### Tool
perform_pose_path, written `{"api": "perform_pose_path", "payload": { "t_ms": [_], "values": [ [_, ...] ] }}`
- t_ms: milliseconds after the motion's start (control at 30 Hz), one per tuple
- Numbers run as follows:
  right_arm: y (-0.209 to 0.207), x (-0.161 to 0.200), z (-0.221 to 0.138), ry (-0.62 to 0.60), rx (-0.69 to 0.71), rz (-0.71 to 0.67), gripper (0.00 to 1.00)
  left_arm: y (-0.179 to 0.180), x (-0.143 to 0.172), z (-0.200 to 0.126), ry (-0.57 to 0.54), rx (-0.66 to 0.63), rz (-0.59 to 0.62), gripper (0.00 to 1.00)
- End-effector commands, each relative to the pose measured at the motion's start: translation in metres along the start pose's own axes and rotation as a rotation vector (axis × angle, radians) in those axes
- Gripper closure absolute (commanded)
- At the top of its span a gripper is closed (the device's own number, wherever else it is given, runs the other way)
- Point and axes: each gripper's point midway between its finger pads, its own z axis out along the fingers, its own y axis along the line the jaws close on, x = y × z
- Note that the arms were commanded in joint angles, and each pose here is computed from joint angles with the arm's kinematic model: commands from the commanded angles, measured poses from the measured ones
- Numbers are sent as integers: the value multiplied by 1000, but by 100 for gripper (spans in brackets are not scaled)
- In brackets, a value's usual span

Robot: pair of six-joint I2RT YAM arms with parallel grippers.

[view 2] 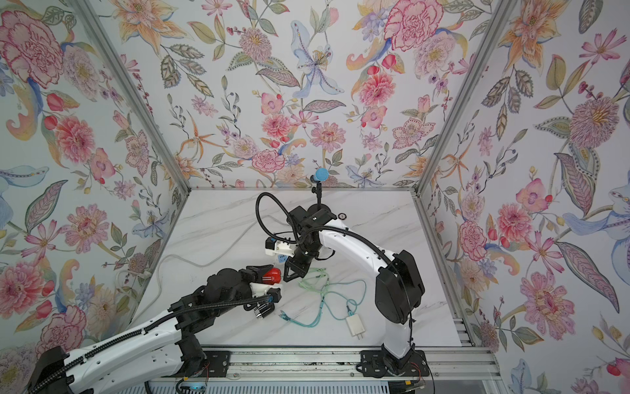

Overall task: Charge the electric shaver
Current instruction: Insert the charging cable into the electric shaver.

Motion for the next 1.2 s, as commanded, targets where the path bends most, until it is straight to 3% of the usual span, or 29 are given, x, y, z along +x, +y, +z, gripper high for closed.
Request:
{"api": "perform_pose_path", "payload": {
  "t_ms": [0,600,1167],
  "values": [
    [0,-34,-16,-146,45,-146,97,5,-50,-10,-237,-8,-13,100],
    [23,-54,-15,-143,65,-195,97,4,-65,-31,-363,-42,-32,100],
    [31,-72,12,-135,-15,-254,97,8,-65,-31,-375,-77,-41,100]
  ]
}}
